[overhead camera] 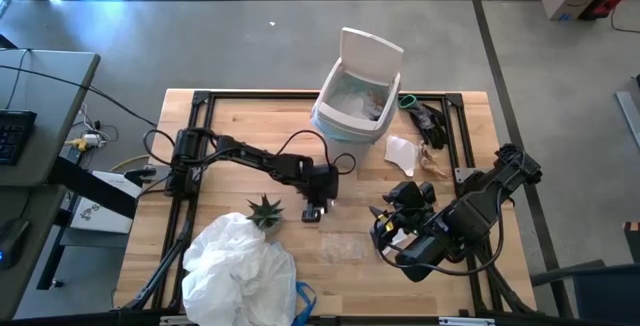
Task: Place trash/remove bag and relplace
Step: Put the transparent plastic into the trash bin
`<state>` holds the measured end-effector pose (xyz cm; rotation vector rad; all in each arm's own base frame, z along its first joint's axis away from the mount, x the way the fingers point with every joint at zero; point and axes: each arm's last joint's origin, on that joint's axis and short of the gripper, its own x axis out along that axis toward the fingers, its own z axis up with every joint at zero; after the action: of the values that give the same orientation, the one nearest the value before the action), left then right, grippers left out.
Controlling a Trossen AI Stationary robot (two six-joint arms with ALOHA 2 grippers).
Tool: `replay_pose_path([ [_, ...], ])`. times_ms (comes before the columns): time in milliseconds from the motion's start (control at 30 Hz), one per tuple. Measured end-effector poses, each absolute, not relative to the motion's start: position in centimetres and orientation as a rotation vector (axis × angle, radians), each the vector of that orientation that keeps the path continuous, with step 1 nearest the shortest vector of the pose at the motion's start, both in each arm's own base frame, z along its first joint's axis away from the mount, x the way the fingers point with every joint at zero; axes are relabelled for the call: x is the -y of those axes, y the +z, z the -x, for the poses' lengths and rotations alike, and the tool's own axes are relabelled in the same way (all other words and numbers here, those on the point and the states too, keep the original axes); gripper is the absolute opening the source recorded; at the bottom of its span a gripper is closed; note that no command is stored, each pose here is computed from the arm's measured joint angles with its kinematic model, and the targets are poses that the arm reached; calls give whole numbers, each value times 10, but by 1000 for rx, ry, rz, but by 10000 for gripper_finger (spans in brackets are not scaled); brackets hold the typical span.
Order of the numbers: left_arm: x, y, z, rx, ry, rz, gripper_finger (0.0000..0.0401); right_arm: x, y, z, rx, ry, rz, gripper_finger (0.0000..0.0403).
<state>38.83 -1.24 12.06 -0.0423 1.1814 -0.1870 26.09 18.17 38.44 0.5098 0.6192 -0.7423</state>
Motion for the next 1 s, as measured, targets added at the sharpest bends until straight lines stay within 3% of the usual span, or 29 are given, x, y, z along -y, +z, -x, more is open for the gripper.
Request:
replay_pose_path([
  [200, 15, 146, -396, -1185, -240, 58, 1, -182, 384, -261, -618, -742, -506, 194],
  [533, 9, 261, -397, -929, -225, -47, 0, -181, 384, -260, -615, -744, -489, 194],
  [1000, -57, 431, -359, -510, 123, -211, 0, -180, 385, -260, -579, -758, -452, 194],
])
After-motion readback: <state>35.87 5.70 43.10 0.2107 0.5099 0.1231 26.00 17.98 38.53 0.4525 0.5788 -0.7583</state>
